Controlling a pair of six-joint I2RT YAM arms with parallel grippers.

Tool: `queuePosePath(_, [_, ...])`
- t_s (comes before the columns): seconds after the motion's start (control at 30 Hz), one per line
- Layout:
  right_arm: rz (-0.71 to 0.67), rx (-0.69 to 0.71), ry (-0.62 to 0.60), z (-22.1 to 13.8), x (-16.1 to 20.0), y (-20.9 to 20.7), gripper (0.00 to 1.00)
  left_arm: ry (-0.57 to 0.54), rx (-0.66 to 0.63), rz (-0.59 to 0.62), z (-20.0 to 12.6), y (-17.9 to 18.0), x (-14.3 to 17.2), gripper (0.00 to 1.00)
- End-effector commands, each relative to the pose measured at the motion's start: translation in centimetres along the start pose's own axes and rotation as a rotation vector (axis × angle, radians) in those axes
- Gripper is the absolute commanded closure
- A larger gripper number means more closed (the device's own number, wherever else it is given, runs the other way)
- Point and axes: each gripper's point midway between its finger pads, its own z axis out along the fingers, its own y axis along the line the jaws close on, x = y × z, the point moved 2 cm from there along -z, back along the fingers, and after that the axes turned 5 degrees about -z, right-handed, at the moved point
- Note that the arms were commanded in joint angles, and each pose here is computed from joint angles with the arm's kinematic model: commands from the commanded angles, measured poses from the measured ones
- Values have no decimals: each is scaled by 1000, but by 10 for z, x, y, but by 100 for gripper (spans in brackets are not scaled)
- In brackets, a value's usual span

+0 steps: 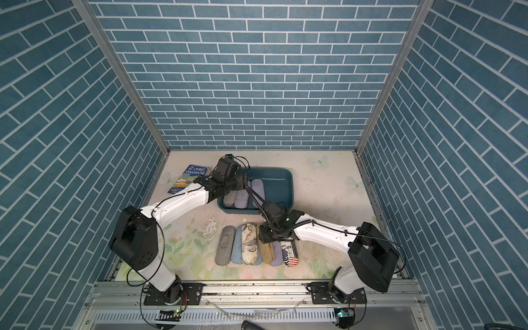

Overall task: Put the glasses cases into the storage boxes
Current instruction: Pick up the glasses case.

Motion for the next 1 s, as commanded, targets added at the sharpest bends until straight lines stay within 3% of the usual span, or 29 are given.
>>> queuePosePath(0.0, [-18, 29, -7, -14, 2, -3, 68, -14, 9, -14, -7, 4, -4, 22])
queuePosePath(0.3, [-16, -15, -153, -63, -27, -2, 68, -27, 7, -26, -13, 12, -7, 22])
queuePosePath(0.57, [20, -99, -341, -99, -85, -15, 66, -33, 6, -50, -17, 22, -7, 22])
queuePosePath(0.73, [0, -101, -382, -96, -123, -26, 66, -32, 6, -64, -19, 29, -6, 22])
queuePosePath(0.97, [31, -104, -393, -62, -176, -50, 66, -29, 26, -93, -19, 34, -1, 22])
